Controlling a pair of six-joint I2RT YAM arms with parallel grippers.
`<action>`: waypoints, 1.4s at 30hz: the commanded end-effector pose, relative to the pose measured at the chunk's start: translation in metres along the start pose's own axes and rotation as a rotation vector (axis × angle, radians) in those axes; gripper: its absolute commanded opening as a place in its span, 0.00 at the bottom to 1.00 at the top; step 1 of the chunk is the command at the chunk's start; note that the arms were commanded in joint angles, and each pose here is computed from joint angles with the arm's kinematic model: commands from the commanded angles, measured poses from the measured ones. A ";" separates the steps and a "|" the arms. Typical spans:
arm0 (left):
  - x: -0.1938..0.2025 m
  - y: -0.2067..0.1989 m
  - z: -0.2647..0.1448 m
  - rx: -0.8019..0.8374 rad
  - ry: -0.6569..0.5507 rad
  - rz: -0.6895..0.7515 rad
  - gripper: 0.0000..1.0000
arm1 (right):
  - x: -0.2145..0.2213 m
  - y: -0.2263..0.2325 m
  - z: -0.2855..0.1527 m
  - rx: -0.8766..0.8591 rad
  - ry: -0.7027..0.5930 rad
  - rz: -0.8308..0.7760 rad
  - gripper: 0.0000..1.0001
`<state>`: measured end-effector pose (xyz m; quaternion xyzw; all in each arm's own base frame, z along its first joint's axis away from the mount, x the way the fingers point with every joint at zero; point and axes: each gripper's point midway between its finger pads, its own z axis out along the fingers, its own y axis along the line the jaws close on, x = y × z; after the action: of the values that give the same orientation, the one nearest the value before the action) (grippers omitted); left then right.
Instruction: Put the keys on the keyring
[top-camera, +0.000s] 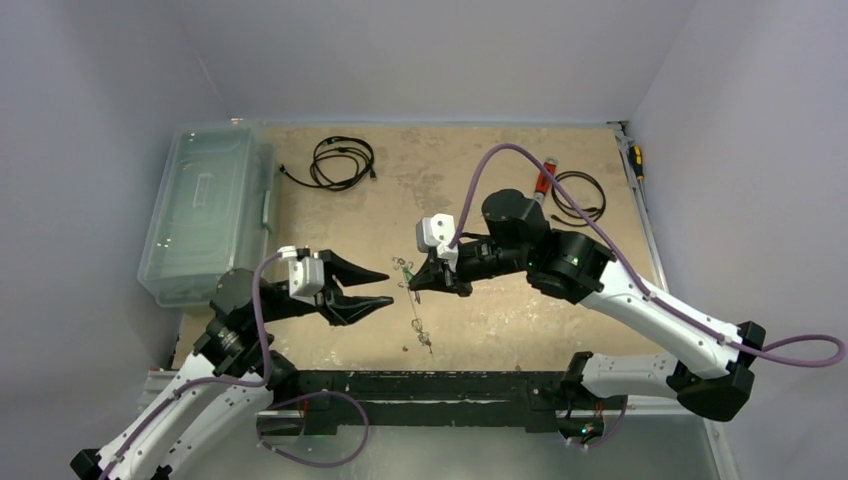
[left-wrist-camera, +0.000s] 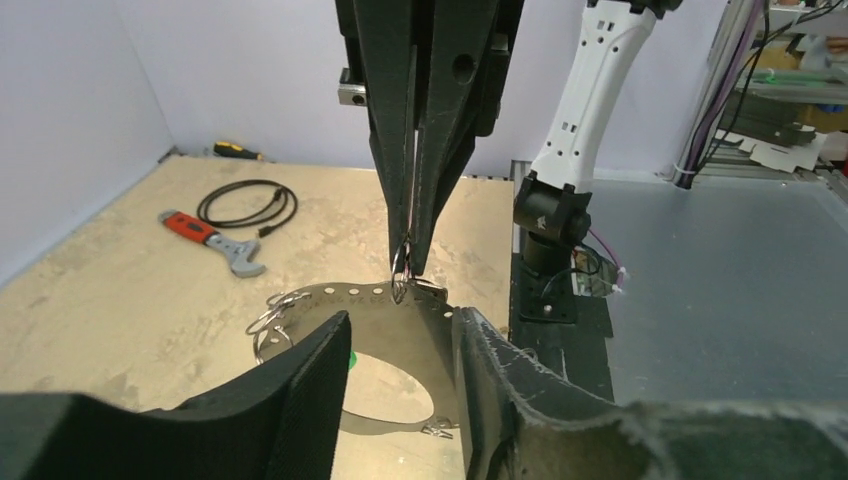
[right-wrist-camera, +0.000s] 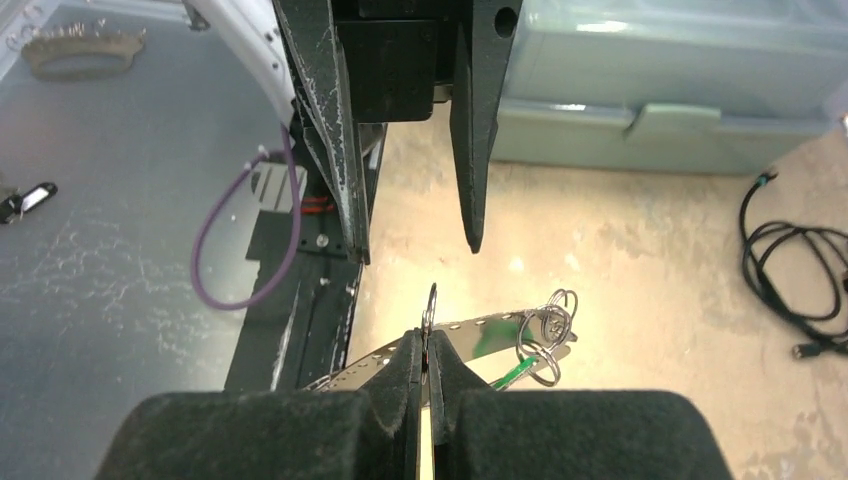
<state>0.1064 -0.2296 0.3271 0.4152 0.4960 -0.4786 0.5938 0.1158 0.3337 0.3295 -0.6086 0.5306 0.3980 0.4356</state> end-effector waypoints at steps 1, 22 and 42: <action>-0.002 -0.006 0.006 0.053 -0.031 -0.002 0.38 | 0.009 -0.004 -0.008 0.016 0.120 0.002 0.00; 0.034 0.010 0.027 0.014 0.102 -0.051 0.29 | 0.019 -0.007 0.005 -0.003 0.236 0.025 0.00; 0.020 0.009 0.023 -0.004 0.079 -0.017 0.38 | 0.015 0.005 0.005 -0.041 0.218 0.011 0.00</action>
<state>0.1184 -0.2482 0.2997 0.4265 0.5357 -0.4607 0.5646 0.1211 0.3303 0.2845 -0.6499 0.6041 0.3212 0.3310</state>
